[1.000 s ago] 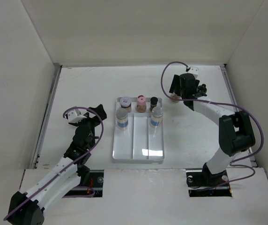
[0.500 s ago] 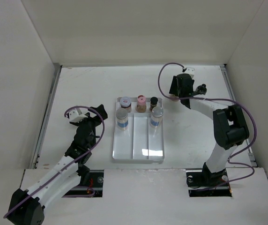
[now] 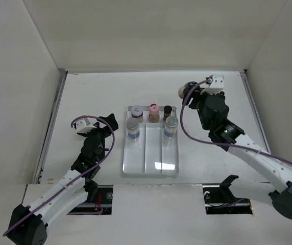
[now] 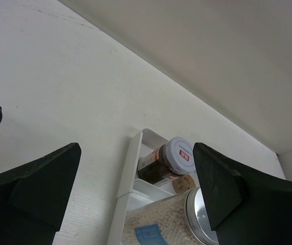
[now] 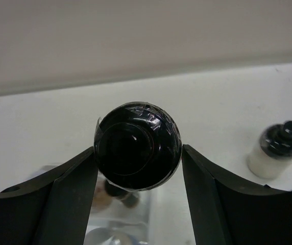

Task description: Organize the condiment bottles

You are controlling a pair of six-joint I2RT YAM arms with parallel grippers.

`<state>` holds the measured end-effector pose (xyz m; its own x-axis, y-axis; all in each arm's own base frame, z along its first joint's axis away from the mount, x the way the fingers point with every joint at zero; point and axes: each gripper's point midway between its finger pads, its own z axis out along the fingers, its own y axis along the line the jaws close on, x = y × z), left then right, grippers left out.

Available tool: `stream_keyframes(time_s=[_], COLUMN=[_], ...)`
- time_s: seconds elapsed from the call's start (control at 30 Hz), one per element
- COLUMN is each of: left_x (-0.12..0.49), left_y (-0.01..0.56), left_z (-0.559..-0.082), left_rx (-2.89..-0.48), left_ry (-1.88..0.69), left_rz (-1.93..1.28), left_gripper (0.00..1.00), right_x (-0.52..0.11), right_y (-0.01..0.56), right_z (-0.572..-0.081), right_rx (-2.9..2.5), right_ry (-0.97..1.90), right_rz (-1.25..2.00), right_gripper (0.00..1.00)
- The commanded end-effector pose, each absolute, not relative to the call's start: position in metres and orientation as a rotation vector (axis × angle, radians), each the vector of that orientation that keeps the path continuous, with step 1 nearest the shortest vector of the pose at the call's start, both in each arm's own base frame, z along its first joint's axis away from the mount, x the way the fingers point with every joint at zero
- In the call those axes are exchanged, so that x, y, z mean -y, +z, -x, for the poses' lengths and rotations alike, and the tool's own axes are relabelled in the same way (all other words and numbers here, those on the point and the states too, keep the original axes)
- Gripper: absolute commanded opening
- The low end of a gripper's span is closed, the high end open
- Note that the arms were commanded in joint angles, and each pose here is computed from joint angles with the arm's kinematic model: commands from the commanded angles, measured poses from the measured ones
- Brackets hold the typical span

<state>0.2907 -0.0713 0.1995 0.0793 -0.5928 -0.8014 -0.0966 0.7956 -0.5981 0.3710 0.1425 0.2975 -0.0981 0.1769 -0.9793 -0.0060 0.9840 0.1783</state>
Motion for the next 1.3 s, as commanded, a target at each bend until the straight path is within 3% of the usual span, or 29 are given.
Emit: stream_keyframes(time_s=[0.0,0.17,0.5,1.27], left_x=[0.073,0.064,0.062,0.062], left_y=[0.214,0.217,0.219,0.220], left_z=[-0.291,-0.289,-0.287,-0.288], left_rx=[-1.415,-1.395,-1.389,-1.387], left_ry=[-0.451,-0.438,-0.442,-0.447], left_rz=[0.600,0.616,0.616,0.615], left_gripper=[0.93,0.93,0.93,0.93], right_x=[-0.175,-0.241,-0.331,-0.323], right_y=[0.350,0.358,0.282,0.147], right_z=[-0.338,-0.297,-0.278,-0.312], right_rx=[-1.541,-1.535,-1.650,-1.842], right_ry=[0.270,0.369,0.400,0.211], right_rz=[-0.073,0.075,0.262,0.234], right_gripper=[0.59,0.59,0.59,0.60])
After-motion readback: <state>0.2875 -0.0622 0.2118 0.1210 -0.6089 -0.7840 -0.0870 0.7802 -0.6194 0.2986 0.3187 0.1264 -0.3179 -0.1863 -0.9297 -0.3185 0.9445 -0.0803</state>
